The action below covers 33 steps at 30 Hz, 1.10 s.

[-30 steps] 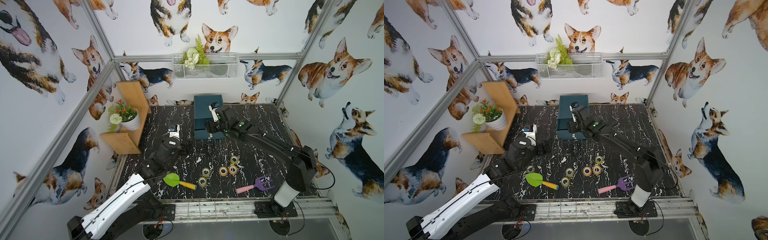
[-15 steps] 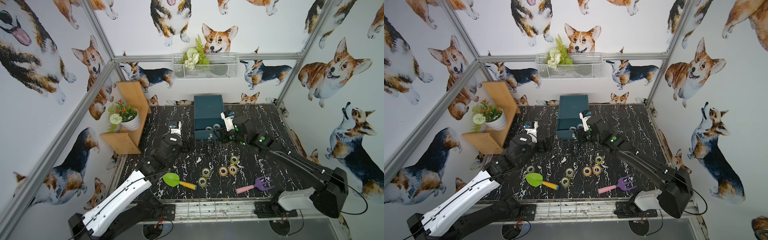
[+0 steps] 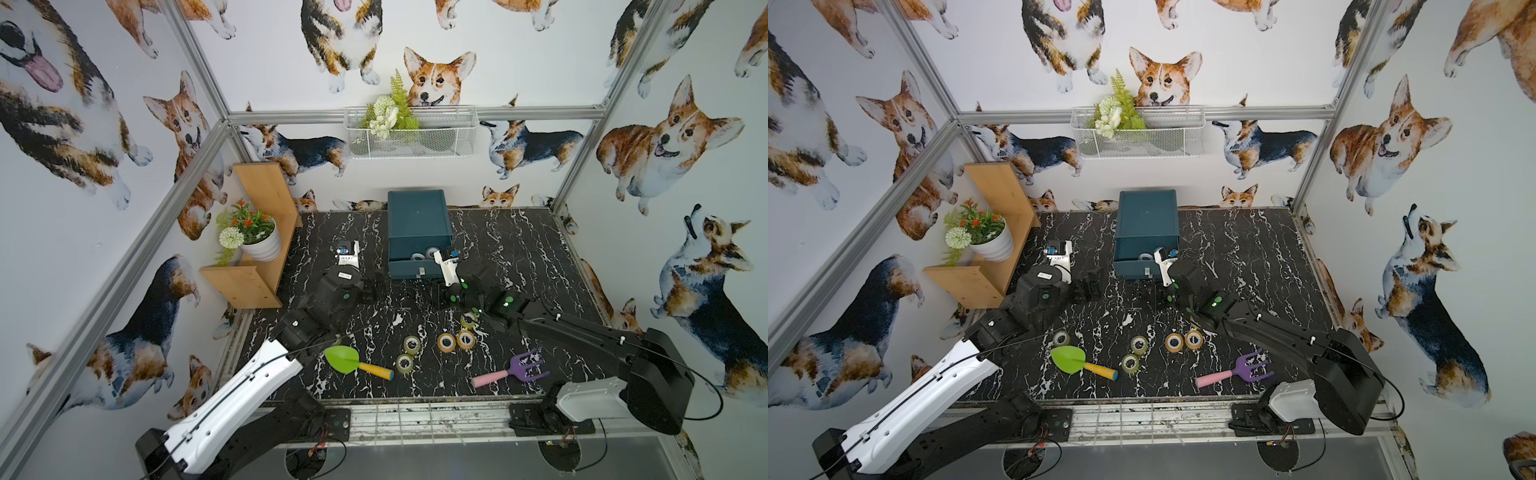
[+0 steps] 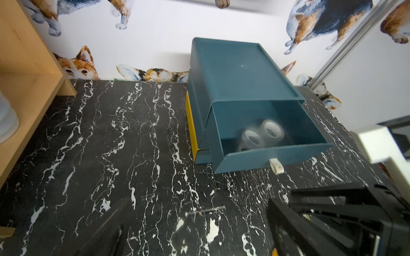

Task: Place the transparent tape into the drawer according to color
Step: Close the drawer of the storage box.

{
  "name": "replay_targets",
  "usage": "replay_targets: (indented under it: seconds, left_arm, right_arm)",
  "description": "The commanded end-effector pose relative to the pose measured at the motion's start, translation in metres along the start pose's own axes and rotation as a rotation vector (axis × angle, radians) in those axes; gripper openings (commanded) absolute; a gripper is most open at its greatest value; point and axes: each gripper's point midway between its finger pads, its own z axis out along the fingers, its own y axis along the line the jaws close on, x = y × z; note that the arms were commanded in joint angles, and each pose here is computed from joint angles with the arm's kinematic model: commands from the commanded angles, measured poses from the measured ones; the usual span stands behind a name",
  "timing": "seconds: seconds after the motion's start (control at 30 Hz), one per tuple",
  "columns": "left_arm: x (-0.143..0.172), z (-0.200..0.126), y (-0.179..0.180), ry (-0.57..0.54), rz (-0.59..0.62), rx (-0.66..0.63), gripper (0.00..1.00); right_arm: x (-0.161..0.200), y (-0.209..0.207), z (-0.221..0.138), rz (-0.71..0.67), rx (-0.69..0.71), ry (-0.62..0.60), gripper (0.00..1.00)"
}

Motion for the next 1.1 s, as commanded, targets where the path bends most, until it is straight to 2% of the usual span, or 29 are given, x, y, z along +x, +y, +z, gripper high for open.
replay_targets:
  seconds: [0.0, 0.1, 0.2, 0.3, 0.43, 0.53, 0.7, 0.8, 1.07]
  left_arm:
    - [-0.034, 0.009, -0.008, -0.027, 0.002, 0.03, 0.99]
    - [-0.069, 0.035, -0.01, -0.048, 0.016, 0.003, 1.0]
    - [-0.088, 0.073, -0.03, -0.051, 0.049, 0.064, 1.0]
    - [-0.089, 0.123, -0.03, 0.025, 0.077, 0.048, 1.0]
    - [-0.075, 0.174, -0.008, 0.134, 0.025, 0.033, 1.0]
    - [-0.075, 0.191, 0.01, 0.164, -0.038, 0.042, 0.99]
    - [-0.072, 0.206, -0.002, 0.186, -0.062, 0.146, 0.96]
    - [-0.064, 0.212, -0.005, 0.209, -0.064, 0.161, 0.93]
    - [-0.043, 0.224, 0.003, 0.258, -0.063, 0.126, 0.78]
  right_arm:
    - [-0.017, 0.004, 0.005, 0.033, -0.014, -0.072, 0.39]
    - [-0.012, 0.0, 0.007, 0.049, -0.016, -0.077, 0.39]
    - [-0.009, -0.002, 0.007, 0.052, -0.014, -0.076, 0.39]
    - [-0.007, -0.003, 0.004, 0.05, -0.009, -0.073, 0.4]
    - [-0.007, -0.004, 0.0, 0.042, -0.004, -0.072, 0.41]
    - [-0.005, -0.004, -0.002, 0.039, -0.012, -0.068, 0.41]
    - [0.0, -0.004, -0.002, 0.033, -0.017, -0.056, 0.41]
    - [0.004, -0.006, -0.001, 0.035, -0.015, -0.049, 0.41]
    - [0.006, -0.007, 0.001, 0.042, -0.018, -0.041, 0.41]
